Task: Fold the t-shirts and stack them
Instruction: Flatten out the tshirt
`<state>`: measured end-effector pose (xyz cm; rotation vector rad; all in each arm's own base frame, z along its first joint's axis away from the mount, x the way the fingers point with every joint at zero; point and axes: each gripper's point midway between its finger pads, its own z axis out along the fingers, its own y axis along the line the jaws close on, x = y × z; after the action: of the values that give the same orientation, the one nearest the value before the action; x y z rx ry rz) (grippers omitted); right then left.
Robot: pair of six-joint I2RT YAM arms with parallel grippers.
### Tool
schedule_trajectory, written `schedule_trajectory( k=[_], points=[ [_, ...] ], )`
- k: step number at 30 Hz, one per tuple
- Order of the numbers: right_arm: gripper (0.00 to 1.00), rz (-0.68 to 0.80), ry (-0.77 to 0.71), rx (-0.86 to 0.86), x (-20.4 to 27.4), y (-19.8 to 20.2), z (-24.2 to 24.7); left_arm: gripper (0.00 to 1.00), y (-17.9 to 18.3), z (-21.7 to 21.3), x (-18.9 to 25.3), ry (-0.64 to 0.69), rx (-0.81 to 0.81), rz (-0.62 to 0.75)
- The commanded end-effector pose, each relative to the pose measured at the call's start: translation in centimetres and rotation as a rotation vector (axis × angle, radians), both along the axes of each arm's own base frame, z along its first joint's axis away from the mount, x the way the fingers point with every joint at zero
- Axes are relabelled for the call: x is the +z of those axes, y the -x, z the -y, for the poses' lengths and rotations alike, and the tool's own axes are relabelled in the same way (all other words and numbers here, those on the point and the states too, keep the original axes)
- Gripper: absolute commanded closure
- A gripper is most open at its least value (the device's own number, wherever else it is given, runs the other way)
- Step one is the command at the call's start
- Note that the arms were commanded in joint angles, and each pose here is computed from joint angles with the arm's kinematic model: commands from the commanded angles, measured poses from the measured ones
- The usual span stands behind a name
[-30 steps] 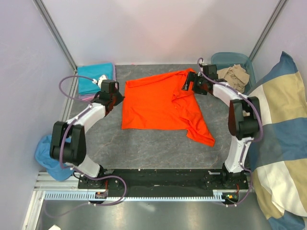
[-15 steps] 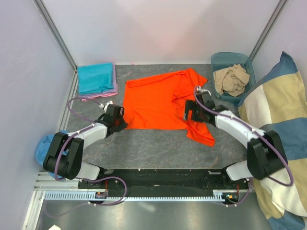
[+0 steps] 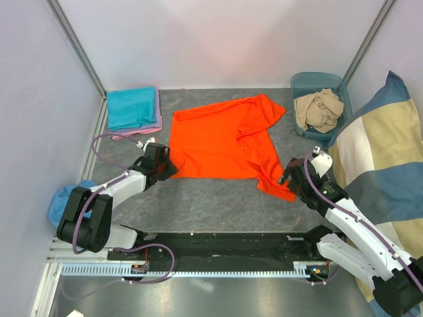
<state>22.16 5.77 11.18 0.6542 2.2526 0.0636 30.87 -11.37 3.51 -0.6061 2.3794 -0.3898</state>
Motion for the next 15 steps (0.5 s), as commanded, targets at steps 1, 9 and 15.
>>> schedule_trajectory(
  k=[1,9,15],
  points=[
    [0.06,-0.048,0.034,-0.114,-1.4,2.1,1.6,0.64,-0.4,0.6,1.2,0.040,-0.003,0.040],
    [0.11,-0.085,0.039,-0.156,-3.2,3.7,1.7,0.65,-0.7,1.1,1.3,0.059,-0.019,0.045],
    [0.13,-0.147,0.129,-0.148,-4.6,3.3,1.7,0.65,-0.4,1.6,1.3,0.091,-0.028,0.050]
  ],
)
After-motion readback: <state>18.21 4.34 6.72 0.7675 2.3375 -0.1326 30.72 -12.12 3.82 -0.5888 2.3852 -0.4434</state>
